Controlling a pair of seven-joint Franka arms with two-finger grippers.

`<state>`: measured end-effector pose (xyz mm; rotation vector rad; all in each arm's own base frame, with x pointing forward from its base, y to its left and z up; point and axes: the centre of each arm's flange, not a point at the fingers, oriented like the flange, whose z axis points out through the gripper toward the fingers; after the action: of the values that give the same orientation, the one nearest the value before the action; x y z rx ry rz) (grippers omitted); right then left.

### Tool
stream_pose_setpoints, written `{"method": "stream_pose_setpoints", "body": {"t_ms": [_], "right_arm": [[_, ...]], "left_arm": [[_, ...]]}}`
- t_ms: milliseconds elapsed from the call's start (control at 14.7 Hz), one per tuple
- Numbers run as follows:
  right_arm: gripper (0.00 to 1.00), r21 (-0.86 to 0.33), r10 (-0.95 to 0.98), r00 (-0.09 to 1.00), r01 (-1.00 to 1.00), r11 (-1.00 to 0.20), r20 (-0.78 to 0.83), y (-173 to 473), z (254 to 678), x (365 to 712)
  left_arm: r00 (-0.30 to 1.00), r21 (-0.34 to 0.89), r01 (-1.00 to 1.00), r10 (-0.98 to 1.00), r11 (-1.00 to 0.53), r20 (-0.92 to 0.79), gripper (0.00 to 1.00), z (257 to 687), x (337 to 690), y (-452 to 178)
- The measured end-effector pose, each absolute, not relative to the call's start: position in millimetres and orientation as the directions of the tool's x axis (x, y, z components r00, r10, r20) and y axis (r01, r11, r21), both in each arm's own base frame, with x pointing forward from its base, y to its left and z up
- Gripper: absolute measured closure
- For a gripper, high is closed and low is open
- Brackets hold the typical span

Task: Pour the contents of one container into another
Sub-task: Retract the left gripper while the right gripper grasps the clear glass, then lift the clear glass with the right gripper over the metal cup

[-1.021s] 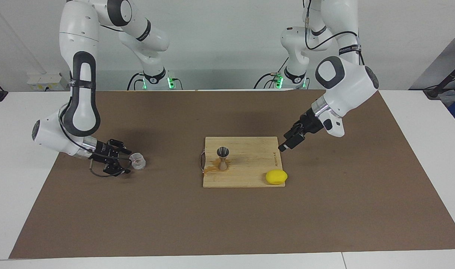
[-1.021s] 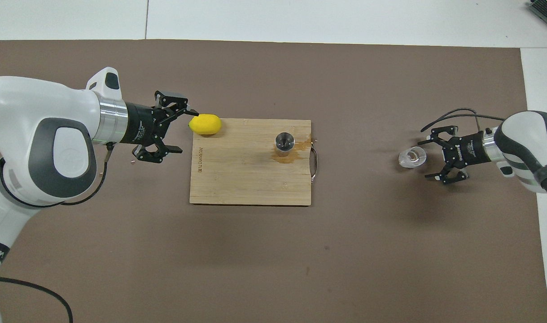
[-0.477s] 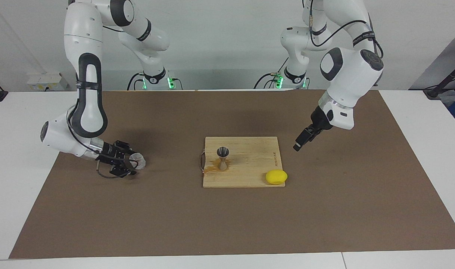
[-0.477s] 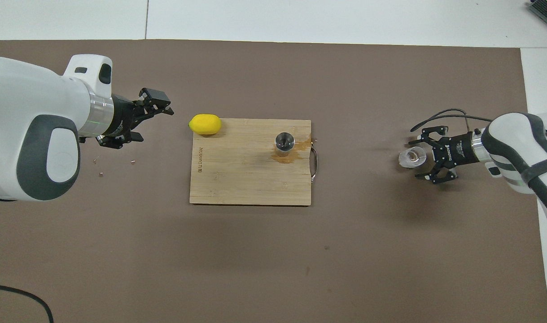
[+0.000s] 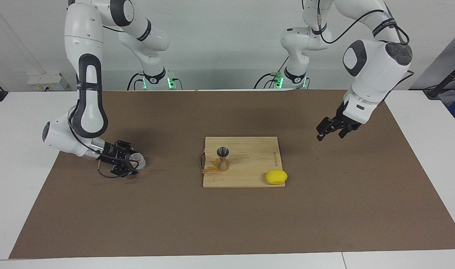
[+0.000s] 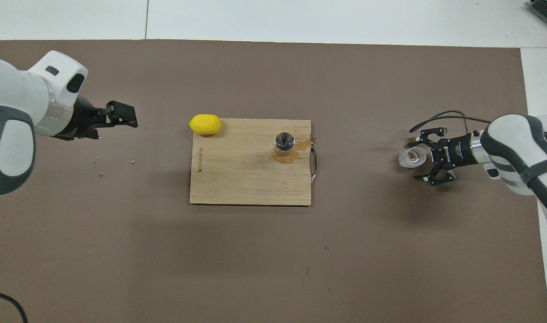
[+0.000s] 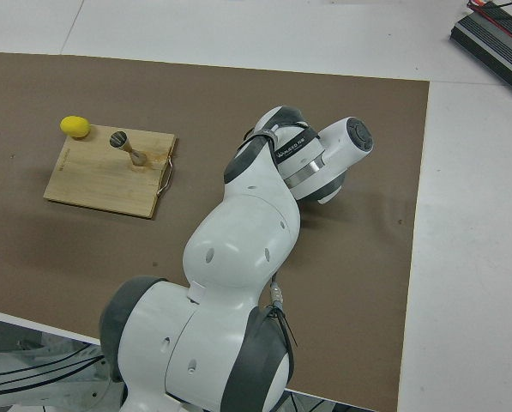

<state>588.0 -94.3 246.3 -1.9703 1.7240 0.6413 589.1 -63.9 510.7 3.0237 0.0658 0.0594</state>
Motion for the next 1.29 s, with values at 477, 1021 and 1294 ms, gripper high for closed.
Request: {"method": "stream_pose_setpoints", "body": {"t_ms": [477,1021,1294], "right_arm": [[0.0,-0.036,-0.766,0.067,-0.998,-0.058,-0.639,-93,242,586],[0.0,-0.036,-0.749,0.044,-0.999,-0.027,-0.661,-91,240,585],[0.07,-0.034,-0.732,0.023,-0.999,0.001,-0.681,-89,239,583]], "left_arm": [[0.988,0.037,-0.153,-0.153,-0.988,-0.013,0.0,554,556,-12],[0.988,0.012,-0.134,-0.134,-0.991,-0.072,0.0,614,533,-37],[0.988,0.014,-0.128,-0.129,-0.992,-0.082,0.0,610,529,-31]]}}
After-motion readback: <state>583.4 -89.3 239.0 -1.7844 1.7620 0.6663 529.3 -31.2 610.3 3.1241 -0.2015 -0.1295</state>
